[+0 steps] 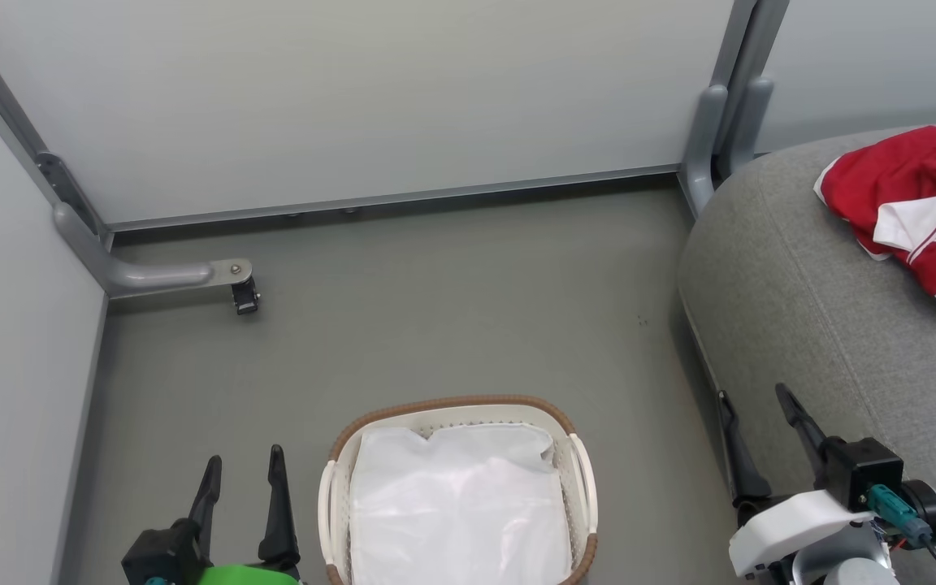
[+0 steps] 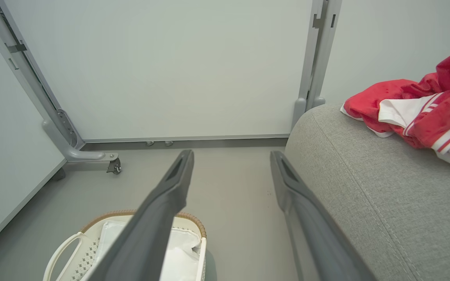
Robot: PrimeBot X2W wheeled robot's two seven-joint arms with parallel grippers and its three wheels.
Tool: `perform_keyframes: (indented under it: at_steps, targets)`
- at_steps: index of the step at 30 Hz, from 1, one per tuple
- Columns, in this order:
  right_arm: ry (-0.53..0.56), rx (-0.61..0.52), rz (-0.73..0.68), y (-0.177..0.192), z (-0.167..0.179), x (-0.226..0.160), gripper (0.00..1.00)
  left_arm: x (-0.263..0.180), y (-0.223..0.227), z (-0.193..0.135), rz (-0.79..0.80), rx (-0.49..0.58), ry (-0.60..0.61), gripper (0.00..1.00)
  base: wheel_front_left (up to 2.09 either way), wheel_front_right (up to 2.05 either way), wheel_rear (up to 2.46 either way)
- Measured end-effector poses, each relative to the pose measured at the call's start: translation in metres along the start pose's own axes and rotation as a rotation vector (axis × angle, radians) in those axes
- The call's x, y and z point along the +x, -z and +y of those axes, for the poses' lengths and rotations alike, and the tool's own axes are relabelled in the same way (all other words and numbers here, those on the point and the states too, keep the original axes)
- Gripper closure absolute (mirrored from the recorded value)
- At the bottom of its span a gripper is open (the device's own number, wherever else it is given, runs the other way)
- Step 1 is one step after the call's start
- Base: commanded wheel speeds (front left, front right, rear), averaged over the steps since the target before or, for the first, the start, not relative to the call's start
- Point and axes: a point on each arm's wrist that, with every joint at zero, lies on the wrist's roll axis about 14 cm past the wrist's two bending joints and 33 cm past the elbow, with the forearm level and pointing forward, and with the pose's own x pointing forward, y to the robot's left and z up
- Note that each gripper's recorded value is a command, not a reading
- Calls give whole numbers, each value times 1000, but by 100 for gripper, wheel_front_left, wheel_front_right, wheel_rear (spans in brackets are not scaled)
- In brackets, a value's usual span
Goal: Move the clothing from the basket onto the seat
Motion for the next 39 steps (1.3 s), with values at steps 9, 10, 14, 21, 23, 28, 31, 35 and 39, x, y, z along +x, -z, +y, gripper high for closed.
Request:
perform_keyframes:
  at_steps: [9,10,14,21,23,28,31,35,39]
  targets:
    - [-22,0,-1,-1,7,0,0,-4,-2,0,-9,5,7,0,0,0,0]
    - [-23,1,-1,0,8,0,0,-4,-3,-1,-10,5,7,0,0,0,0]
    - [-25,1,1,0,8,0,0,-4,-4,-1,-14,3,9,0,0,0,0]
    - [-28,1,2,1,10,0,0,-4,-4,-2,-16,-2,10,0,0,0,0]
    - [-28,3,8,2,10,0,100,-5,-2,-1,-9,-7,7,100,0,0,0]
    - [-15,33,60,18,9,-7,100,-7,9,3,30,-24,-10,100,0,0,0]
    - [7,92,67,19,5,-7,100,-7,10,6,39,-79,-27,100,0,0,0]
    - [33,164,73,20,0,-7,100,-7,12,10,53,-146,-46,100,0,0,0]
    - [59,236,75,19,-5,-7,100,-7,12,15,57,-213,-68,100,0,0,0]
